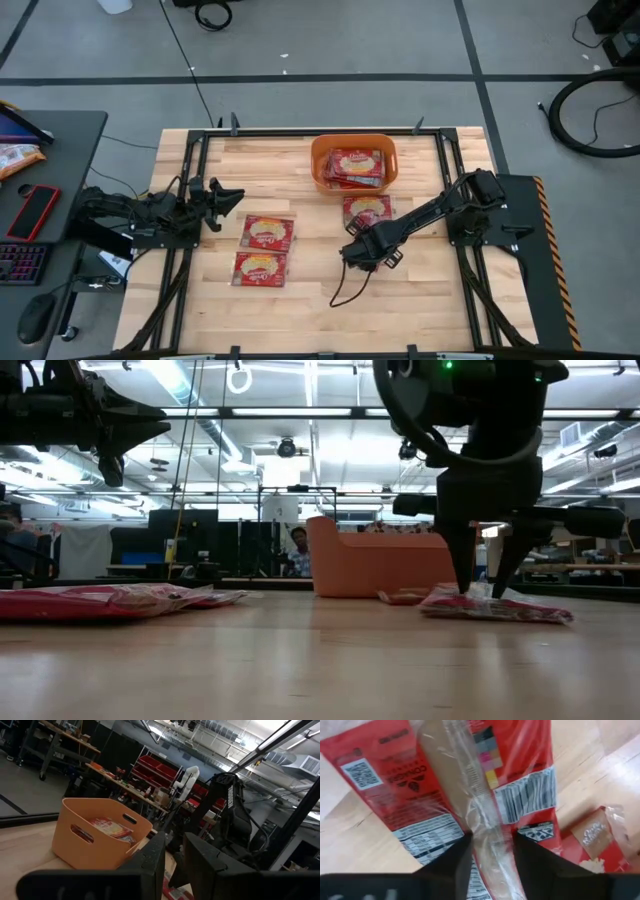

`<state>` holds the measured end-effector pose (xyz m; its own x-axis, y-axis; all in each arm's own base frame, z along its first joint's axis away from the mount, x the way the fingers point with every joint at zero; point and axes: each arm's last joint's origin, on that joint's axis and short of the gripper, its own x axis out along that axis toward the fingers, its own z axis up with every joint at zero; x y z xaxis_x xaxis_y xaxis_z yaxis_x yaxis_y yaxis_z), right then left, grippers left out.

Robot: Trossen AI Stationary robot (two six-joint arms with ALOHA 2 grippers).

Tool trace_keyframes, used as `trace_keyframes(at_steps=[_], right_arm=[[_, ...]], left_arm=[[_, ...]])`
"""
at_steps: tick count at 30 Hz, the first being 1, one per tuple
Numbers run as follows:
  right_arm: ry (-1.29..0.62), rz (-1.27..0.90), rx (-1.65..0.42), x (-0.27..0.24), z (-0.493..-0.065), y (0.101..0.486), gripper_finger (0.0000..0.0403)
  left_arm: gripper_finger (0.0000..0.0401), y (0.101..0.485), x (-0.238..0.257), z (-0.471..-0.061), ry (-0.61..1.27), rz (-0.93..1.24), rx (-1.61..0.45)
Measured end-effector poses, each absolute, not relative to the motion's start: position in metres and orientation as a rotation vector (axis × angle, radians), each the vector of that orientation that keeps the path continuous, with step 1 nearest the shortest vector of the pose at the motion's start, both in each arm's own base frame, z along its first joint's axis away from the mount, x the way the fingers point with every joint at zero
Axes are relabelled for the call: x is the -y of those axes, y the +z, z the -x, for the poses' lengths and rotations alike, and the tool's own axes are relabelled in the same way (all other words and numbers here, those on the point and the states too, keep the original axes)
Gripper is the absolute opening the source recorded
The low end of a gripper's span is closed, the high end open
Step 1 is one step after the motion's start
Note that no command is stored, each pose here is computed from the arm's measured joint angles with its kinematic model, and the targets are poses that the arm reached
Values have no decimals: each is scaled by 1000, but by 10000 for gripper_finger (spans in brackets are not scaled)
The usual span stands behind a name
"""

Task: Sort popcorn bags into baskets
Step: Stack the popcorn bag on top of the other popcorn bag into the orange container

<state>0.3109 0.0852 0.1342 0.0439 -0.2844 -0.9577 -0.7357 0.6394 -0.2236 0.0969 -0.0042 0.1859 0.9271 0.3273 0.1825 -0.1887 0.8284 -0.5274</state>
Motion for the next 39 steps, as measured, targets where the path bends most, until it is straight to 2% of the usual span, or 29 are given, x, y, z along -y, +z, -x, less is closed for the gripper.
trace_keyframes(at_steps=[8,14,22,27,33,39], right_arm=[[444,802,-1541,-84,-311,133,11],[356,725,-1550,-86,-322,146,8],[222,704,-1520,-89,-341,192,4],[57,682,-1485,-87,-351,228,4],[-228,656,-1457,-65,-357,267,4],[-428,638,-1454,-28,-361,277,5]], left_arm=[[73,186,4,-97,278,528,272],[73,186,4,-97,277,528,272],[73,186,4,-97,277,528,272],[73,186,4,-97,277,528,272],[73,186,4,-97,277,528,272],[73,186,4,-97,278,528,272]])
